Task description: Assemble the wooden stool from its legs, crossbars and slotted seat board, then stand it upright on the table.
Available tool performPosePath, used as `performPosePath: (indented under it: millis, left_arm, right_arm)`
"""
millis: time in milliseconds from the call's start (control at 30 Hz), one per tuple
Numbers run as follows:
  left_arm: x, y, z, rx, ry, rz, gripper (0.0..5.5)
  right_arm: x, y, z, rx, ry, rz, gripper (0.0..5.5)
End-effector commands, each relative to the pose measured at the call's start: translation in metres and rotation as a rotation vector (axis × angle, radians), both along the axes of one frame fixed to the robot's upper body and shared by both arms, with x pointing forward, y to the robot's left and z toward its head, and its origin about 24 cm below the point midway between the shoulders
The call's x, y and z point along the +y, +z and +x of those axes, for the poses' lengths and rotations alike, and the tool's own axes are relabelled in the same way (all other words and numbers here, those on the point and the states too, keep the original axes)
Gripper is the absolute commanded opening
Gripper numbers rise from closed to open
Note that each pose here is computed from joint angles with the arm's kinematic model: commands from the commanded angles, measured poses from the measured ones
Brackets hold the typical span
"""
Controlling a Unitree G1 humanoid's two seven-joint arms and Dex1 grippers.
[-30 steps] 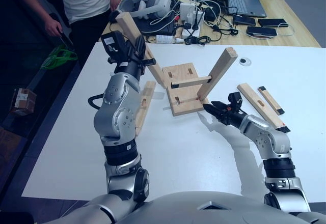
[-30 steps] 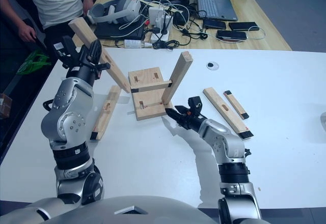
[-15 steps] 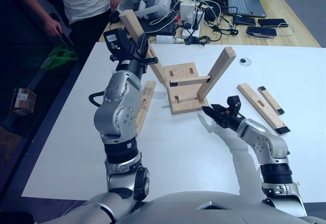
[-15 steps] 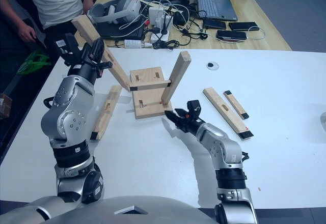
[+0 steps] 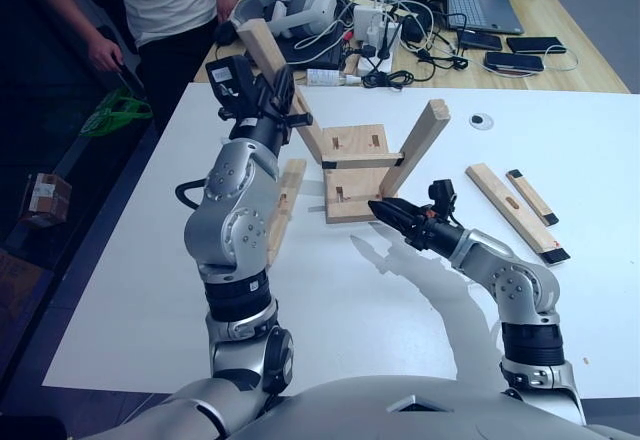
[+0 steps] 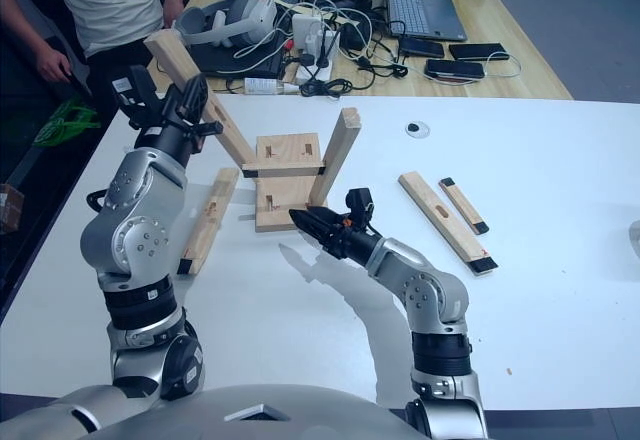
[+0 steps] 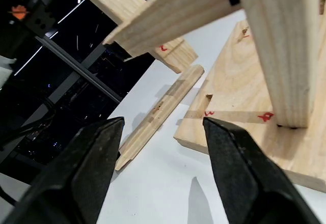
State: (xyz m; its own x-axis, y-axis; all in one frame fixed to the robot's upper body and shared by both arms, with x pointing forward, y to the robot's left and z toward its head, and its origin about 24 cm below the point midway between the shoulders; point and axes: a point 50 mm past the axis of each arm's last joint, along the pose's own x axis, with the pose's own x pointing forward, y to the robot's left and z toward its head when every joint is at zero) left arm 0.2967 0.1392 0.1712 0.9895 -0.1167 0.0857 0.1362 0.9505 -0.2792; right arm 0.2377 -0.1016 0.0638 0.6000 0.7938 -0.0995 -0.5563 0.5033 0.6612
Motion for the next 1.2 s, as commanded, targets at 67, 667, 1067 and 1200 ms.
performPosePath:
  millis: [67, 667, 1067, 1200]
  left_arm:
    - [0.000, -0.021, -0.010, 0.081, 0.003, -0.025, 1.03]
    - [0.014, -0.063, -0.020, 0.149, 0.256, -0.060, 1.03]
    - [-0.013, -0.069, -0.047, 0.032, -0.018, 0.170, 1.03]
    - [-0.015, -0.073, -0.048, 0.032, -0.033, 0.199, 1.03]
  right_arm:
    - [-0.007, 0.013, 0.003, -0.034, -0.038, -0.025, 2.91]
    - [-0.038, 0.027, 0.014, -0.064, -0.236, -0.122, 2.91]
    - [-0.039, 0.028, 0.011, -0.062, -0.262, -0.125, 2.91]
    - [-0.039, 0.028, 0.011, -0.063, -0.261, -0.128, 2.91]
